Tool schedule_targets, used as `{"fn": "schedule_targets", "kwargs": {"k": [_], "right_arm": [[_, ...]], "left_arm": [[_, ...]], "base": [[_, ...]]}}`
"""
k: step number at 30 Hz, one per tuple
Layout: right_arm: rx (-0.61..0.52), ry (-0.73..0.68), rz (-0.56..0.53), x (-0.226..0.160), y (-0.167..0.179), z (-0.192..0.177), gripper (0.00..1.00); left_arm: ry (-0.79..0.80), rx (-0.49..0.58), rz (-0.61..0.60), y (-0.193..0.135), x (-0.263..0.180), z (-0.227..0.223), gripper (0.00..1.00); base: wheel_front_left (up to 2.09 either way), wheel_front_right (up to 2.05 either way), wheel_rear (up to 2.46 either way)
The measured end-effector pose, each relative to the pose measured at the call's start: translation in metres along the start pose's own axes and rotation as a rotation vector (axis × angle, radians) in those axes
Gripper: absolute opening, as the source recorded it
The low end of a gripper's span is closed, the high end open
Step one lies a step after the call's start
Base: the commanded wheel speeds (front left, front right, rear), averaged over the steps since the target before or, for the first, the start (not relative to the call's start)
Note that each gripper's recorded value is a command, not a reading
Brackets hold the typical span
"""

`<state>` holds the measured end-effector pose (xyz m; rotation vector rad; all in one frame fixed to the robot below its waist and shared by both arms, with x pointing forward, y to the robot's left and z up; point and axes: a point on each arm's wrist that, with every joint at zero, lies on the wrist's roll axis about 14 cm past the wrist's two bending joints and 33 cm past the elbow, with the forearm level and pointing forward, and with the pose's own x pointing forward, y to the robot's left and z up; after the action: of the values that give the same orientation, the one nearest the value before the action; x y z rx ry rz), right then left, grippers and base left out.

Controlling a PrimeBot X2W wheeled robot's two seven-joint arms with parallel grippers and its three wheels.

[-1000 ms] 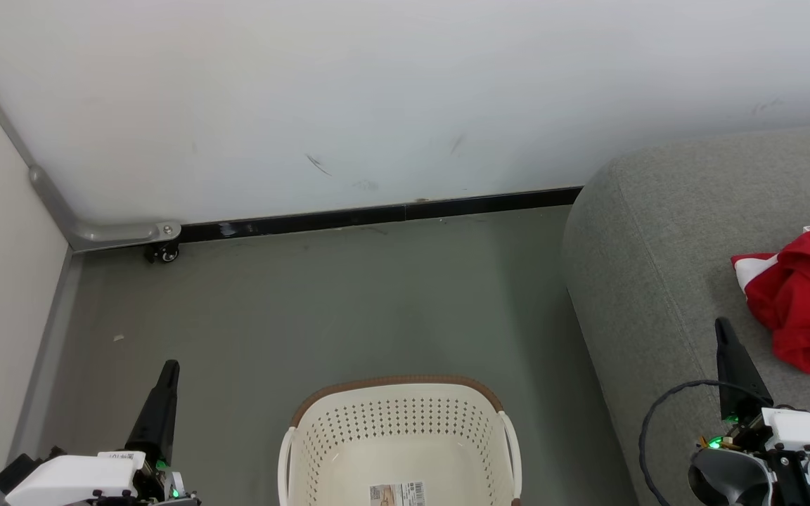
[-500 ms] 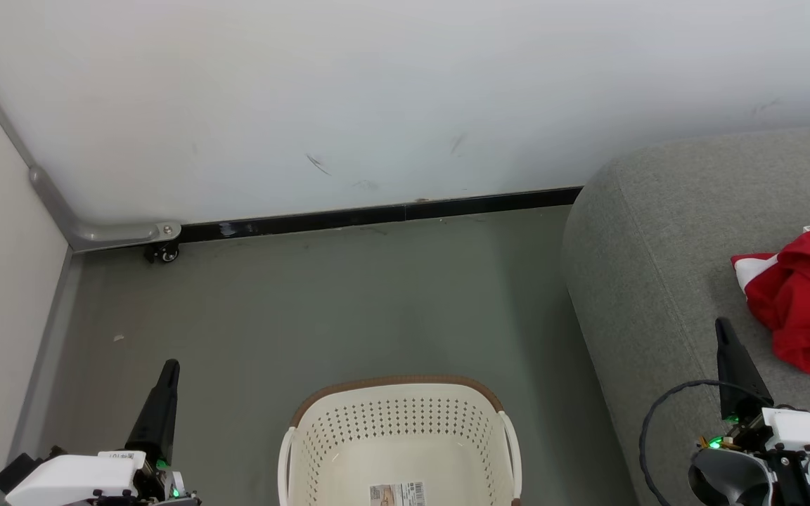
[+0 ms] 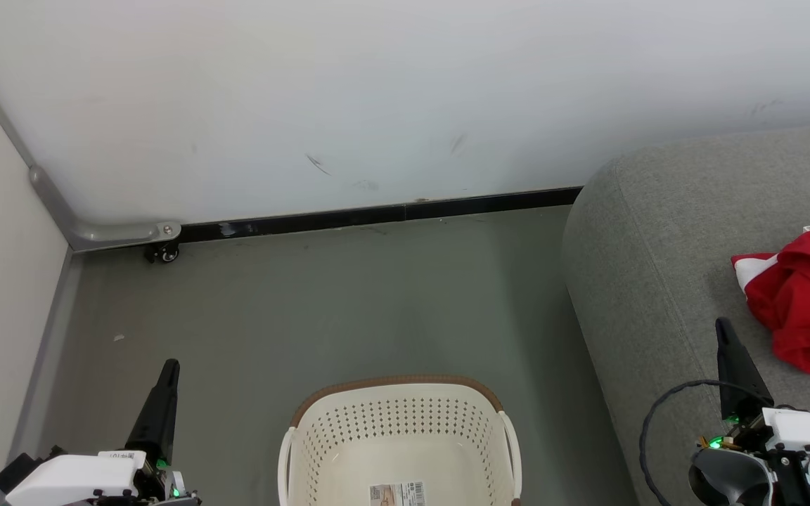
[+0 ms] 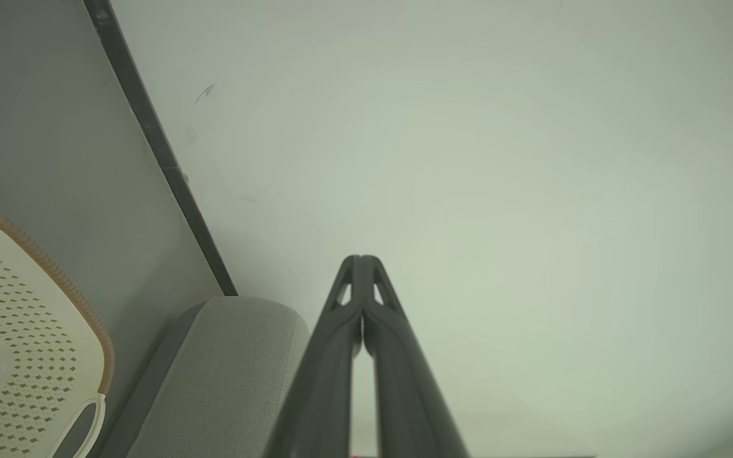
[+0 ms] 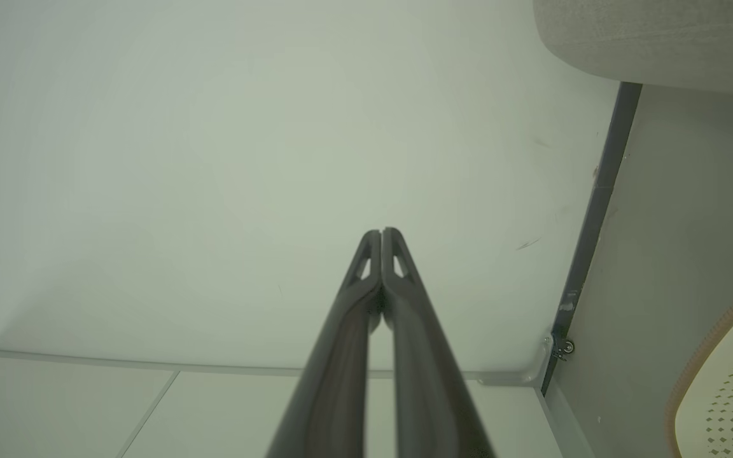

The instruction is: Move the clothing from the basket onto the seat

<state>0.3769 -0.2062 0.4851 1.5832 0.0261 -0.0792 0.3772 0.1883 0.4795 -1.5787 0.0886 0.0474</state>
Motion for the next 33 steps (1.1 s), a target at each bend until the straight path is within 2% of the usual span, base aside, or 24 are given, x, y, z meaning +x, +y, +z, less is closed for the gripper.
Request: {"fn": "schedule_targets", "kwargs": {"k": [33], "right_arm": [[0.001,0.005,0.0,-0.0001,0.0,-0.0005,0.0]], "left_arm": [[0.001,0.0,-0.001,-0.0002,0.0,-0.0005,0.0]], "base": [[0.0,0.0,0.0]]}}
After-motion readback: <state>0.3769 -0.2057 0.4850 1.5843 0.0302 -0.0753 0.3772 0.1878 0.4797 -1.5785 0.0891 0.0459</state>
